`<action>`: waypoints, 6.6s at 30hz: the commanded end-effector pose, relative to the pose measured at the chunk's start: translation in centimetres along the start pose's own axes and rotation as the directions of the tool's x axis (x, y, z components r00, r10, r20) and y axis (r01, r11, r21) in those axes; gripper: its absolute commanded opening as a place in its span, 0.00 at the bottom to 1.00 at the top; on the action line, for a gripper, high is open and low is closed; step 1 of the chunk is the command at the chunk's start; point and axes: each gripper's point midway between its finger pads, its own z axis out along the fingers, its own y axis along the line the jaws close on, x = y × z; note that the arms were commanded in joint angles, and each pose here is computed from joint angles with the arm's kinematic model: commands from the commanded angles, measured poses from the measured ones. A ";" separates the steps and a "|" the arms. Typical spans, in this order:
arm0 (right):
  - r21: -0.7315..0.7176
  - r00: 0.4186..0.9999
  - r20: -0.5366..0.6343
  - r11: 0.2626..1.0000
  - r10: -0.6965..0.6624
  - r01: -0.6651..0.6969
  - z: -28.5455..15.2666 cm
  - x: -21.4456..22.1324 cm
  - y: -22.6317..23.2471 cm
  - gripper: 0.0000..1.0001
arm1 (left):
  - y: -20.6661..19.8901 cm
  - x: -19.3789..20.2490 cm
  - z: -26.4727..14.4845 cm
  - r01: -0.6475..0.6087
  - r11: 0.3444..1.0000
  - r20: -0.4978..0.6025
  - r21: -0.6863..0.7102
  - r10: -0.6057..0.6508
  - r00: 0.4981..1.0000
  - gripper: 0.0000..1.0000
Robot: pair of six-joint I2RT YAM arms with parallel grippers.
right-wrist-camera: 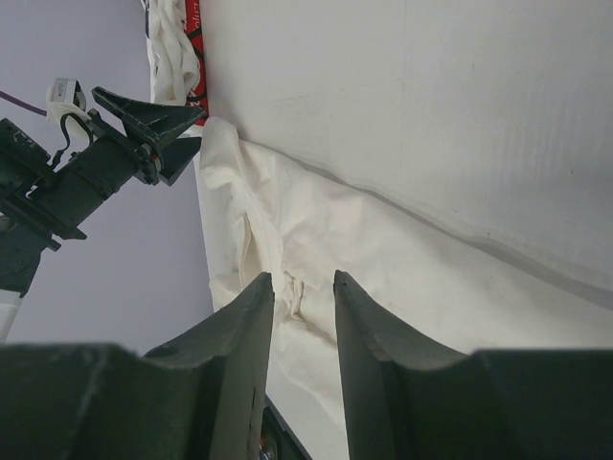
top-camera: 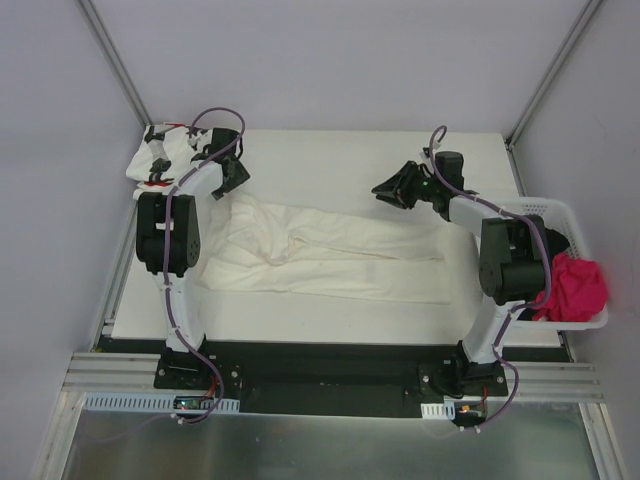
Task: Fold and stack the t-shirts
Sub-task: Fold the other side of the tshirt into a rectangle, then rotate the tshirt 90 degrees
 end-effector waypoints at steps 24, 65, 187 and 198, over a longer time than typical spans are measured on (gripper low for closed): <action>-0.058 0.996 0.078 0.998 -0.032 0.036 -3.2 -2.4 1.4 0.34 | 0.7 2.4 0.7 0.271 0.962 -0.101 -0.020 -0.272 0.957 0.48; -0.052 0.991 0.130 0.999 0.003 0.004 -4.8 -4.0 -0.1 0.34 | -2.4 -7.3 4.9 0.235 0.964 -0.008 0.123 -0.236 0.972 0.00; 0.115 0.990 0.134 0.993 -0.048 0.032 1.0 -8.9 -3.0 0.09 | -4.2 -8.6 -8.3 -0.047 0.946 0.174 0.322 -0.010 0.985 0.72; 0.090 1.000 0.005 0.996 0.017 -0.017 8.4 -6.0 -4.9 0.09 | -3.8 -0.6 -11.5 0.000 0.938 0.102 0.348 -0.038 0.994 0.71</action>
